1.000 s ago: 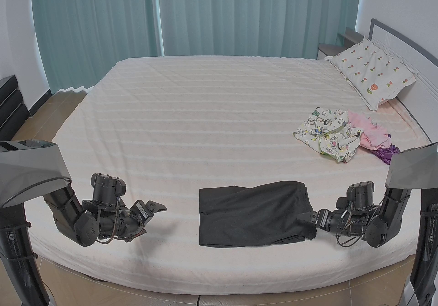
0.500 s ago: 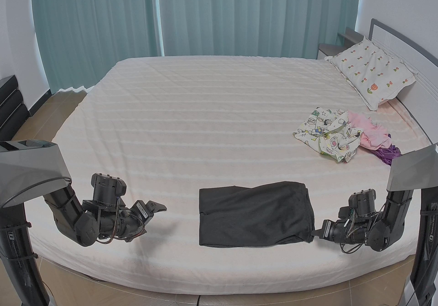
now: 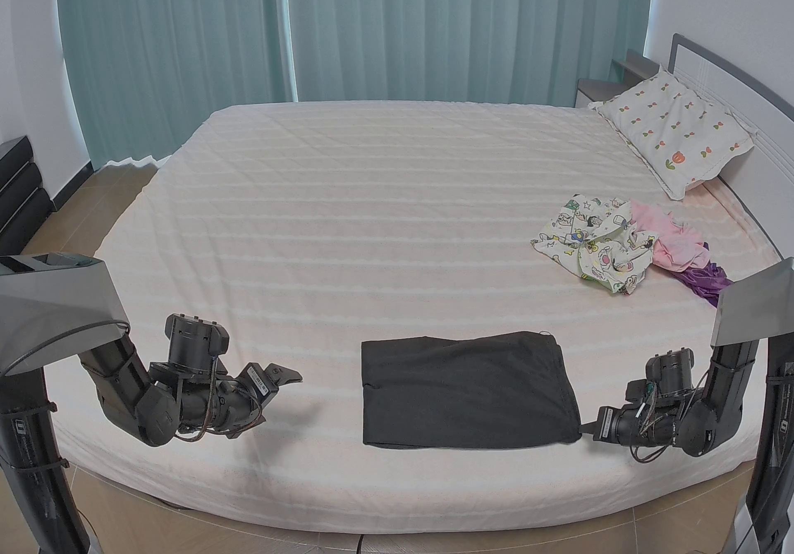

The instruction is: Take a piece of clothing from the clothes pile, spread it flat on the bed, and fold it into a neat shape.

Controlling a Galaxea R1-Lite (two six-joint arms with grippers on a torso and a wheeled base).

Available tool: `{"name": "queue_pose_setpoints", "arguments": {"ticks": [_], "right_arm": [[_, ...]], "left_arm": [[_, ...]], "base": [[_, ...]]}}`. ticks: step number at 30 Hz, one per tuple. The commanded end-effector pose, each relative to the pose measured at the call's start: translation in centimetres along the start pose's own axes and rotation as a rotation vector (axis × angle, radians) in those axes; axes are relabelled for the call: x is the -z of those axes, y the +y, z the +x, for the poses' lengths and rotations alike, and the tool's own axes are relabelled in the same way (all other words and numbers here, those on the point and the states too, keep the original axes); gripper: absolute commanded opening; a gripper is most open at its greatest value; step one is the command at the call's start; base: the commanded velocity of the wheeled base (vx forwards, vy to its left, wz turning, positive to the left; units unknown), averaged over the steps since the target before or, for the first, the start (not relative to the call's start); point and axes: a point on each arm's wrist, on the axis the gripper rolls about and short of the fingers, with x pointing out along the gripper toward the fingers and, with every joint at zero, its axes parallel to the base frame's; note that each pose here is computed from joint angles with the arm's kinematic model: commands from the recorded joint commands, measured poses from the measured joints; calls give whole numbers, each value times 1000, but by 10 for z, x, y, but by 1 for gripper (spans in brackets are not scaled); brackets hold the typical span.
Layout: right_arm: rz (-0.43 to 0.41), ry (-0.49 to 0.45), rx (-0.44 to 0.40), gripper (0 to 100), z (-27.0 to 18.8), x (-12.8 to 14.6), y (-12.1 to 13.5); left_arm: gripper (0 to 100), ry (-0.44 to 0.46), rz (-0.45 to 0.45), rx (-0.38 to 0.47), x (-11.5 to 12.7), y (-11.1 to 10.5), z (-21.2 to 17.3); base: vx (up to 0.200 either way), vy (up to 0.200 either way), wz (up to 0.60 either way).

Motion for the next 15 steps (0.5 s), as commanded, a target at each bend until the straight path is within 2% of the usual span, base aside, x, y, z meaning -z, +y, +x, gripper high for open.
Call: {"name": "queue_pose_setpoints", "arguments": {"ticks": [1, 8, 14, 15], "right_arm": [[3, 8, 3, 100, 2, 2, -1], [14, -17, -3, 100, -2, -2, -1], [91, -104, -29, 100, -7, -13, -1], [91, -104, -29, 100, -7, -13, -1]], "left_arm": [[100, 0, -1, -1, 0, 0, 0], [100, 2, 3, 0, 1, -1, 0], [100, -23, 4, -20, 2, 0, 0], [100, -23, 4, -20, 2, 0, 0]], "base": [[0, 0, 0], [0, 0, 0], [0, 0, 0], [200, 0, 0]]}}
